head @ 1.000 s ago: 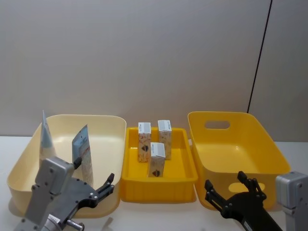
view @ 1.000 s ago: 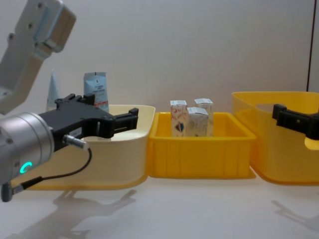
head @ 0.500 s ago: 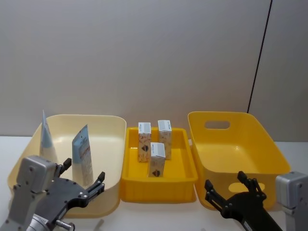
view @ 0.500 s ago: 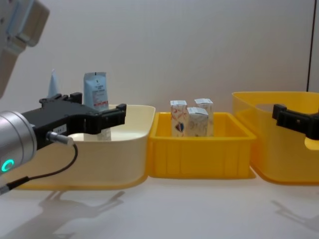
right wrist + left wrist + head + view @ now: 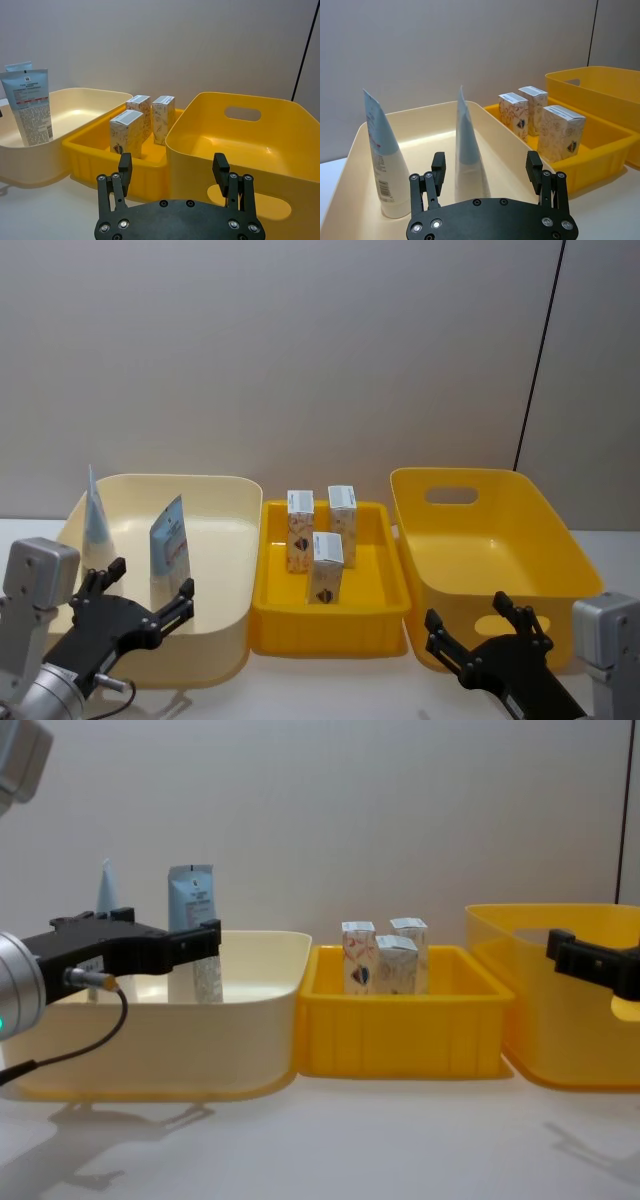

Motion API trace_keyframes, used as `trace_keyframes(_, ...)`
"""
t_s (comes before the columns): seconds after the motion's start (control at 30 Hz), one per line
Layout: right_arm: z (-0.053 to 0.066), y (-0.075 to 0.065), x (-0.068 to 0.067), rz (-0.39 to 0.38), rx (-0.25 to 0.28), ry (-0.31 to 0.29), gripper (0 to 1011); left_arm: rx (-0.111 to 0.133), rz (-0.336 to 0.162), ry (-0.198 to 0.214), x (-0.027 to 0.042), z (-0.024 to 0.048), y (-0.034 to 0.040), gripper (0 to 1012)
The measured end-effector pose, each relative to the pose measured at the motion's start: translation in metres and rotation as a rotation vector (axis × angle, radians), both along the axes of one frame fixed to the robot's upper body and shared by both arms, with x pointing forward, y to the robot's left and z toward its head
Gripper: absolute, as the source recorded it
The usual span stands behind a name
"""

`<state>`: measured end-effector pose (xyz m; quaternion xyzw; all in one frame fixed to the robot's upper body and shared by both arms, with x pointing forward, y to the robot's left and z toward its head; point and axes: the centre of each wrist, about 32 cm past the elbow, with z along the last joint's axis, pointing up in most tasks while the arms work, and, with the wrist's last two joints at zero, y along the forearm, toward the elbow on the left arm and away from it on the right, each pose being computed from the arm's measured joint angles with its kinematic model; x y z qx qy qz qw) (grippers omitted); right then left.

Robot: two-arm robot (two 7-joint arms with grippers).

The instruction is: Bimanual collaborative sorting of washing and personal care products

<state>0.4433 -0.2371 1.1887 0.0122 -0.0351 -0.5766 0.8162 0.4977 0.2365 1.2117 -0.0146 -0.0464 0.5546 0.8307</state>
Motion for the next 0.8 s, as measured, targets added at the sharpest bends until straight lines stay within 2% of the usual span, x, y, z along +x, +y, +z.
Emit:
trace_keyframes(0.17,0.000,0.000,0.000,0.000,0.000,0.000,1002,-0.010,0.001,0.014,0.0081,0.0007,0.0045,1002)
trace_keyframes(0.37,0.000,0.000,0.000,0.000,0.000,0.000,1001,-0.016,-0.011,0.029,0.0211,0.0013,0.0086,1002)
trace_keyframes(0.47,0.000,0.000,0.000,0.000,0.000,0.000,1001,-0.015,-0.019,0.036,0.0299,0.0013,0.0106,1002)
trace_keyframes(0.6,0.000,0.000,0.000,0.000,0.000,0.000,1002,-0.014,-0.026,0.045,0.0366,0.0001,0.0111,1002)
trace_keyframes(0.67,0.000,0.000,0.000,0.000,0.000,0.000,1002,-0.012,-0.031,0.052,0.0439,-0.0007,0.0111,1002)
trace_keyframes(0.7,0.000,0.000,0.000,0.000,0.000,0.000,1002,-0.012,-0.031,0.052,0.0439,-0.0007,0.0111,1002)
trace_keyframes(0.8,0.000,0.000,0.000,0.000,0.000,0.000,1002,-0.008,-0.037,0.057,0.0534,-0.0016,0.0099,1002)
